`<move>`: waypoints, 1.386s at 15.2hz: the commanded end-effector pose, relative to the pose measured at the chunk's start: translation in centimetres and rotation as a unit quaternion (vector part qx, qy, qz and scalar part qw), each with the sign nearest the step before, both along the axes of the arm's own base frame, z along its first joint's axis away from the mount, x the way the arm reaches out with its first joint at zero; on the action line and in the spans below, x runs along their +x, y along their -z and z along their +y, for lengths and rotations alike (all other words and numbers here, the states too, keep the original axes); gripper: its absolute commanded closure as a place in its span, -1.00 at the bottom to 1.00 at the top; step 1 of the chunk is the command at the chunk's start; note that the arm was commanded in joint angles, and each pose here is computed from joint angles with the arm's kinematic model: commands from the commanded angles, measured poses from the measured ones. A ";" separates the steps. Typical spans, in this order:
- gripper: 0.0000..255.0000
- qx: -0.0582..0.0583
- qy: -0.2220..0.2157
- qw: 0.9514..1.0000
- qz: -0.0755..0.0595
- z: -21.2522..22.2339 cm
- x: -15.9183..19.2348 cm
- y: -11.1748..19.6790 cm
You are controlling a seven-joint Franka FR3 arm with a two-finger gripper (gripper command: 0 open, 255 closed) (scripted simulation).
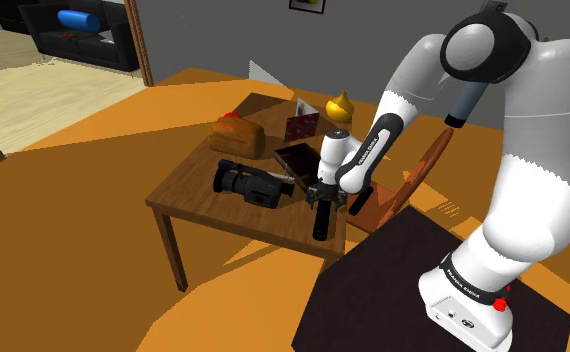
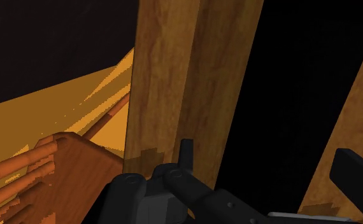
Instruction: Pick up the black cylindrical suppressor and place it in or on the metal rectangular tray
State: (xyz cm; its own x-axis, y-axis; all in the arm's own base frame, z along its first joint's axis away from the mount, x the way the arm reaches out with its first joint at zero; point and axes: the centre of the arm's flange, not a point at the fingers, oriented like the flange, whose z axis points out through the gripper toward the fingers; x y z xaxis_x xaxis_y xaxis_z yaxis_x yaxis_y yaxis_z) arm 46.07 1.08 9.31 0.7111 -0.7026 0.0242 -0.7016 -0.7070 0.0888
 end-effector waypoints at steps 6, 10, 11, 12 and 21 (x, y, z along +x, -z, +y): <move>1.00 0.000 0.000 1.000 0.000 0.0 0.0 0.0; 1.00 0.000 0.000 1.000 0.000 0.0 0.0 0.0; 1.00 0.000 0.000 1.000 0.000 0.0 0.0 0.0; 1.00 0.000 0.000 1.000 0.000 0.0 0.0 0.0; 1.00 0.000 0.000 1.000 0.000 0.0 0.0 -4.2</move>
